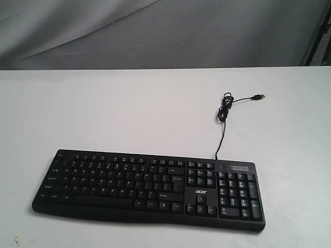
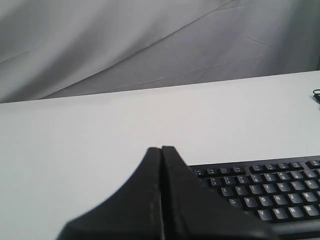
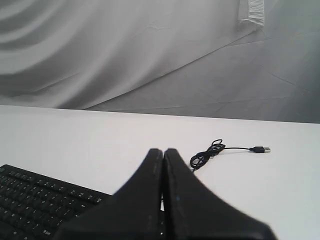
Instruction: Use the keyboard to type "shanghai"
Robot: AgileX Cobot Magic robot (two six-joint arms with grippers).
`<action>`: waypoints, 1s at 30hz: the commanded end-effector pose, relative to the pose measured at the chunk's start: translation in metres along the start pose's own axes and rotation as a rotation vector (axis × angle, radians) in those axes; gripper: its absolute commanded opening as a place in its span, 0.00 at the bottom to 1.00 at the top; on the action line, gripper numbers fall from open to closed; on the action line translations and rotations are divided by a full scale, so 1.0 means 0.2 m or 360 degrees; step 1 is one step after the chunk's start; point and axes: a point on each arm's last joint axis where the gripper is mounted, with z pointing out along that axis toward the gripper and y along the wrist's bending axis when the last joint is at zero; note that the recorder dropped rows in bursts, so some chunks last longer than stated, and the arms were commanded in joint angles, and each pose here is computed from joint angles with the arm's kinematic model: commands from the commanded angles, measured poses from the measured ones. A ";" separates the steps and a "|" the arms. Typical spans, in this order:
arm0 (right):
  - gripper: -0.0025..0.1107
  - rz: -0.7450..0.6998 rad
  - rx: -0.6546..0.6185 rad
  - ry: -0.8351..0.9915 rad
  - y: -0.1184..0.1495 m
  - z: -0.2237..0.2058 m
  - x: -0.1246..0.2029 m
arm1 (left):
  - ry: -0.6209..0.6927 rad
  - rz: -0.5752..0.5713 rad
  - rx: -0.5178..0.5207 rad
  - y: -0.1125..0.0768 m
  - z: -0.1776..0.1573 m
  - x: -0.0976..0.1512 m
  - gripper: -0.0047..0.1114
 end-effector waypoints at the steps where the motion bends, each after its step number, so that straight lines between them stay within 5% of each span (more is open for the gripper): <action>1: 0.02 -0.0013 0.0012 -0.0007 0.00 0.00 0.00 | -0.0006 -0.0002 0.0006 0.00 0.00 0.00 0.04; 14: 0.02 -0.0009 0.0011 0.0033 0.00 0.00 0.01 | -0.0006 -0.0002 0.0006 0.00 0.00 0.00 0.04; 20: 0.02 -0.0013 -0.0006 0.0044 0.03 -0.02 -0.27 | -0.0006 -0.0002 0.0006 0.00 0.00 0.00 0.04; 27: 0.02 -0.0061 0.0027 0.0213 0.04 0.20 -0.49 | -0.0006 -0.0002 0.0006 0.00 0.00 0.00 0.04; 30: 0.02 0.0208 0.0051 0.0258 0.04 0.35 -0.47 | -0.0006 -0.0002 0.0006 0.00 0.00 0.00 0.04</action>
